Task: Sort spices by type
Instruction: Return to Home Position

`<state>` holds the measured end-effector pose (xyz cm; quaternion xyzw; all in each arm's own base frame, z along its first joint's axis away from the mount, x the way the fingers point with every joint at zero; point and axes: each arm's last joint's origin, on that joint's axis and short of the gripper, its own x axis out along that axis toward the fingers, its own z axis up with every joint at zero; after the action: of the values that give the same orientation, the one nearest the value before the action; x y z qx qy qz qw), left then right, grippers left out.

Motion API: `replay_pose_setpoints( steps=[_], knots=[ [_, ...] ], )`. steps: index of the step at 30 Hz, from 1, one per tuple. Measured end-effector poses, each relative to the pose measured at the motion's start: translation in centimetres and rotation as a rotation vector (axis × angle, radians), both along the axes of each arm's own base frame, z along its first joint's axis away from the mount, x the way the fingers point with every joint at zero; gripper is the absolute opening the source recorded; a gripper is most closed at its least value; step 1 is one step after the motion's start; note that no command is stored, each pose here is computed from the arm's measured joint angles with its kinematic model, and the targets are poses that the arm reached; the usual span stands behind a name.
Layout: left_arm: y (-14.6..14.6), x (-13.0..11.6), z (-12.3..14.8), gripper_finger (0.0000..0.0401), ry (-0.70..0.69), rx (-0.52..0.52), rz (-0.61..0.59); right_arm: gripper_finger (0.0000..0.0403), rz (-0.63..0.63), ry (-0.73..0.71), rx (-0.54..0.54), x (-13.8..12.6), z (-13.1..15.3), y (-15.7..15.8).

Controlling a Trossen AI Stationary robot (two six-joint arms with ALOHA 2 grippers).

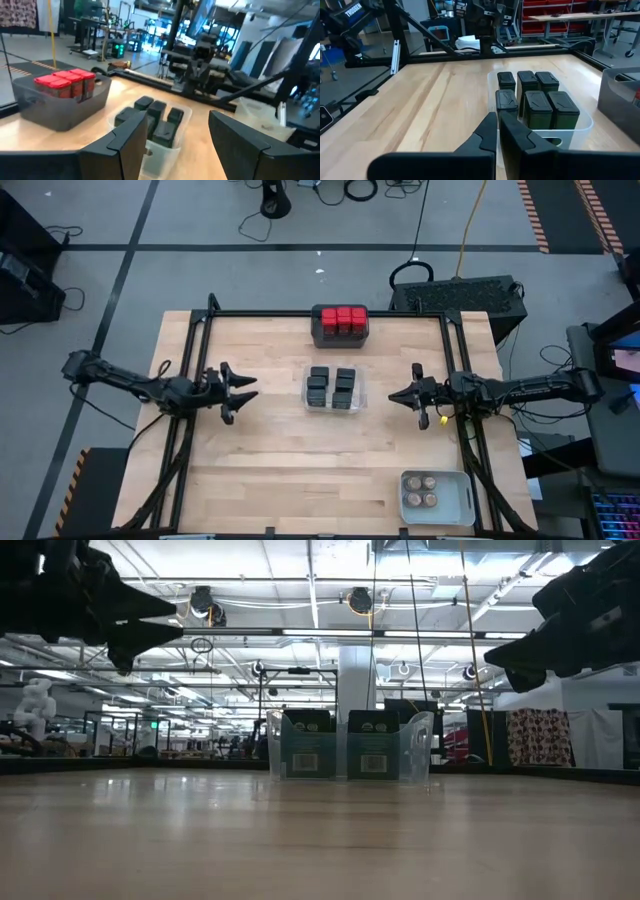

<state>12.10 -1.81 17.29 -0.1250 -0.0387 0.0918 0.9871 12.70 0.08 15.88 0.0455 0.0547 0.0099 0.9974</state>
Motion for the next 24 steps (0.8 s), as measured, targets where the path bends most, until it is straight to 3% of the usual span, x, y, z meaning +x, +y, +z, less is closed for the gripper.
replay_pose_setpoints(
  steps=[6,24],
  knots=[
    [0.5,-0.7,0.5,0.0217,-0.046,0.005,-0.096,0.0,-0.001,-0.001,0.006,0.0,0.0,0.0],
    [1.7,-1.3,-0.6,0.0217,0.057,-0.005,-0.205,0.0,-0.001,0.007,0.003,0.0,-0.1,0.0]
  ],
)
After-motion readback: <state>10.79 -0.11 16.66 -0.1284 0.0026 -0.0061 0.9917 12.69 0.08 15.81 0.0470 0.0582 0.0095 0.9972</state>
